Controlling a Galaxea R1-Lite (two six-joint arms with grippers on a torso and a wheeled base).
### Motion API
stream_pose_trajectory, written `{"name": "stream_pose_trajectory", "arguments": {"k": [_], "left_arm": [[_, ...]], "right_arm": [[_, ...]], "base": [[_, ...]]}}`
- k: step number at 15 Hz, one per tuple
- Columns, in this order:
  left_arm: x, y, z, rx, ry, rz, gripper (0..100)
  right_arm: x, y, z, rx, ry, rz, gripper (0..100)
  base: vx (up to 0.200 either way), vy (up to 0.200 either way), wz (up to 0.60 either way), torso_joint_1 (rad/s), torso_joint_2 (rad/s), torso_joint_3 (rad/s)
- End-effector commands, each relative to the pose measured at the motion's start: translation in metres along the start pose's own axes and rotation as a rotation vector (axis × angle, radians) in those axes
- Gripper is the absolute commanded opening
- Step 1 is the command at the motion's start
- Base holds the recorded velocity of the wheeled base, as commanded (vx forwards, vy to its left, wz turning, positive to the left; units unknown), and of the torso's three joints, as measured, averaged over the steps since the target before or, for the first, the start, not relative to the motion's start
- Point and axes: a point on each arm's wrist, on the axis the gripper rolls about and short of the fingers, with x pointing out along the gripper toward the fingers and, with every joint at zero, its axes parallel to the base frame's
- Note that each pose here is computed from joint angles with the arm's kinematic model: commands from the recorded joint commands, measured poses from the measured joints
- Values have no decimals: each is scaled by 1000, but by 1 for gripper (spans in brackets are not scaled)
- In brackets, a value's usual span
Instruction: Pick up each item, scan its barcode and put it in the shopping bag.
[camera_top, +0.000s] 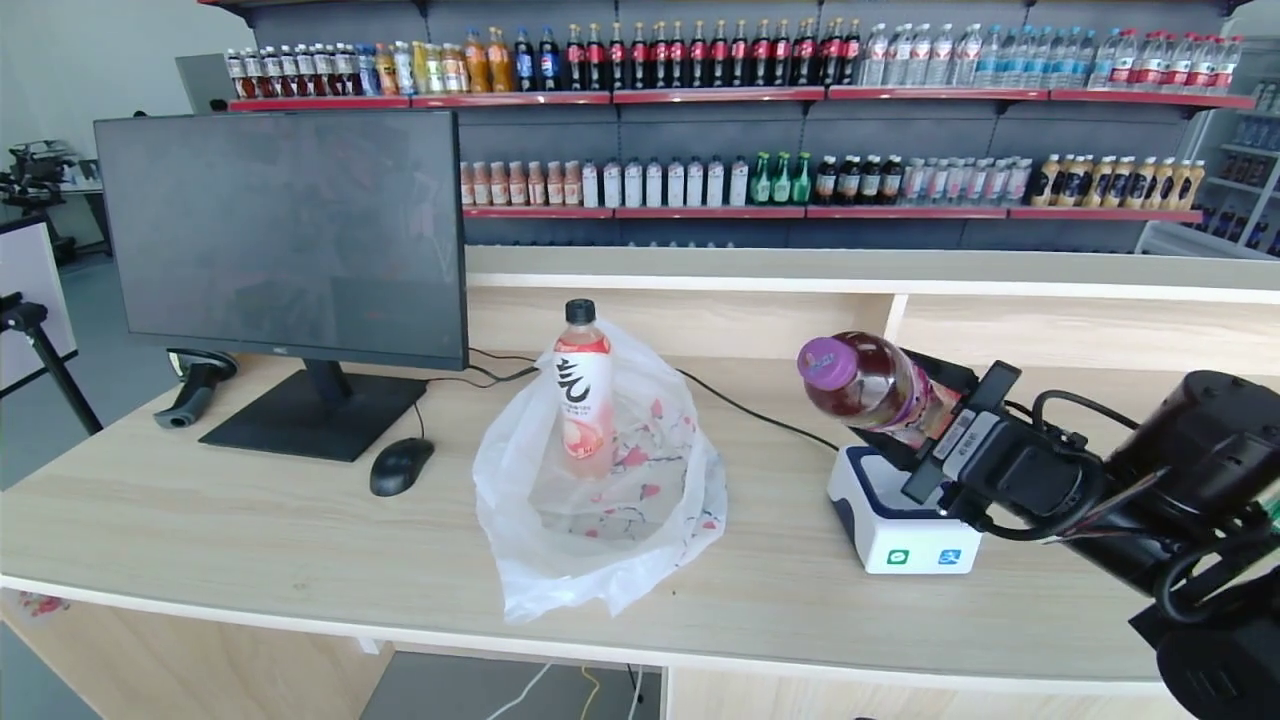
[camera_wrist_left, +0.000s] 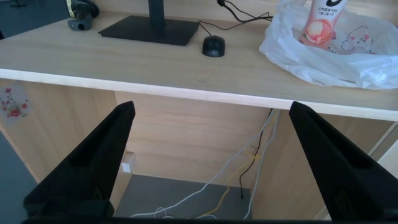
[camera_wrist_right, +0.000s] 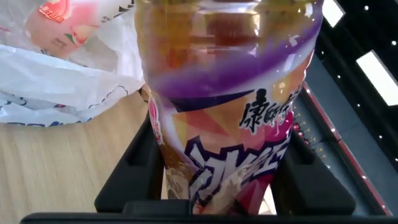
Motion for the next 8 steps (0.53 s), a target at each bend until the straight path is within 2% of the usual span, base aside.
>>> {"name": "stream_pose_trajectory", "arguments": {"k": [1,5,7,8], "left_arm": [[0,0,0,1,1,-1,100],[0,0,0,1,1,1,100],[0,0,0,1,1,-1,100],[0,0,0,1,1,1,100]], "right_arm": [[-8,-17,-1,-169,18,-58,0],[-10,-15,-3,-331,29,-43,0],[-8,2,-19,-310,3,50,0],[-3,8,-30,-297,-41,93,0]], "base": [[0,0,0,0,0,0],[0,0,0,0,0,0],[0,0,0,0,0,0],[0,0,0,0,0,0]]}}
